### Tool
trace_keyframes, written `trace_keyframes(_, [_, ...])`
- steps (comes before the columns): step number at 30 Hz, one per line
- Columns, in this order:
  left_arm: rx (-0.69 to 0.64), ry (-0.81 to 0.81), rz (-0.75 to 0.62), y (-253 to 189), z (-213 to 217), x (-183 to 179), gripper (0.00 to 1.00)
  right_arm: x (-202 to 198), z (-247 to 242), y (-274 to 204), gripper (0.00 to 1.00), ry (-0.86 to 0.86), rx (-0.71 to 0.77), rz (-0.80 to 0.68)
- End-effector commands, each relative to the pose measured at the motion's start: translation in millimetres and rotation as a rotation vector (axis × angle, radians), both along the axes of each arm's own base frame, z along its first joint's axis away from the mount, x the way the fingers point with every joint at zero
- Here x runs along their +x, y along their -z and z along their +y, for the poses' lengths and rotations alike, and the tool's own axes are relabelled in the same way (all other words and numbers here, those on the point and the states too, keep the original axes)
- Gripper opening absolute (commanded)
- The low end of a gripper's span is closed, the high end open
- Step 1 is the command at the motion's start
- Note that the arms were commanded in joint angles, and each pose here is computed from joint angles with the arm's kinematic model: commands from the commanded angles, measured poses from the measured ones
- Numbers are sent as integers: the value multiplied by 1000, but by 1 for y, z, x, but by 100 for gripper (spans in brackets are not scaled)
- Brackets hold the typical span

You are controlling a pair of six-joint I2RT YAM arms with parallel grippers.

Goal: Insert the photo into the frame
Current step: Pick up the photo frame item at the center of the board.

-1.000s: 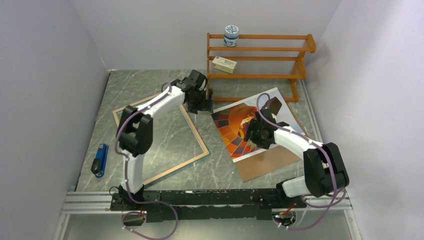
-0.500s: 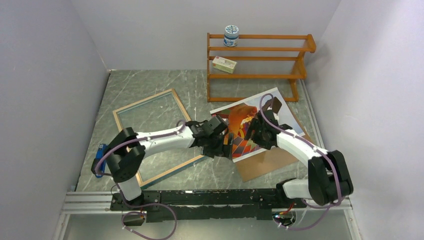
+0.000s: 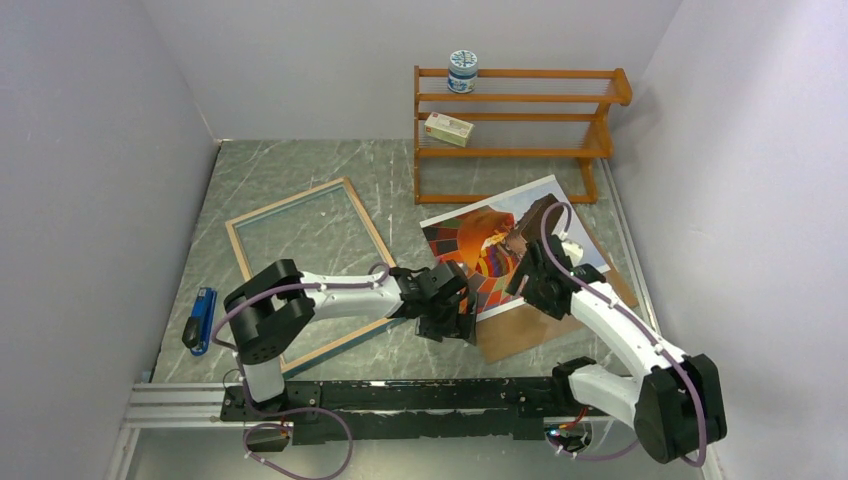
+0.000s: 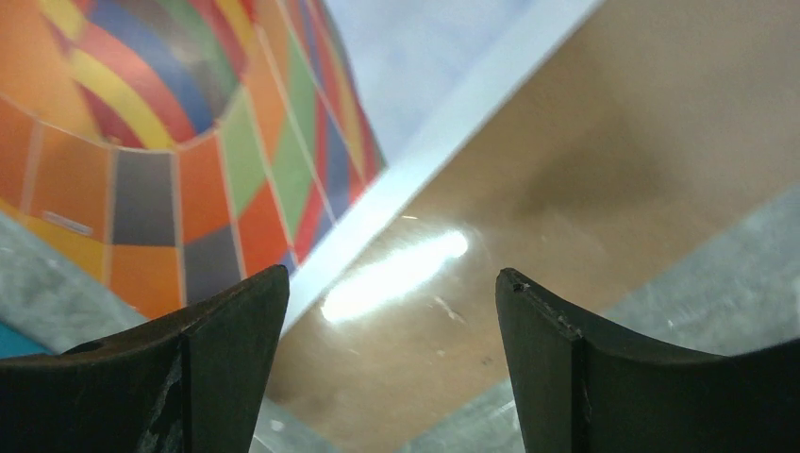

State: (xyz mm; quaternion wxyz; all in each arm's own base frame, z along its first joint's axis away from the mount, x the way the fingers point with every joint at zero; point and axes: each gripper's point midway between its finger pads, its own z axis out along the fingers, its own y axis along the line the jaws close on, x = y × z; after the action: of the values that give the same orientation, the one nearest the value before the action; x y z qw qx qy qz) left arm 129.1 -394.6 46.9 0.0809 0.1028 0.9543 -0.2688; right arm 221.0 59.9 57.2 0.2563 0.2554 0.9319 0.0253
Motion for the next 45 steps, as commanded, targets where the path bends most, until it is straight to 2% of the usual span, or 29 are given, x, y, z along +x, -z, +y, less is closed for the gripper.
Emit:
trace_keyframes(1, [-19, 8, -7, 1, -10, 3, 90, -28, -13, 12, 84, 62, -24, 68])
trace_keyframes(5, [-18, 30, -6, 6, -12, 3, 89, -34, -6, 23, 84, 52, 14, 91])
trace_keyframes(8, [-26, 29, -25, 13, -10, 4, 83, -36, 5, 32, 81, 40, 70, 122])
trace_keyframes(12, [-56, 0, -61, 29, -1, 4, 79, -39, 19, 44, 77, 15, 136, 158])
trace_keyframes(17, [-120, -18, -33, 40, -5, -1, 75, -45, 27, 56, 76, -7, 167, 204])
trace_keyframes(23, [-44, -88, -62, 62, 16, 11, 72, -53, 45, 72, 75, -25, 265, 265])
trace_keyframes(30, [-230, -117, 4, 65, 6, -2, 66, -57, 48, 84, 75, -38, 279, 300])
trace_keyframes(37, [-443, -151, -28, 53, -4, 1, 61, -61, 49, 88, 75, -41, 286, 300])
trace_keyframes(45, [-505, -251, -105, 40, -6, 22, 59, -61, 46, 89, 75, -20, 274, 296])
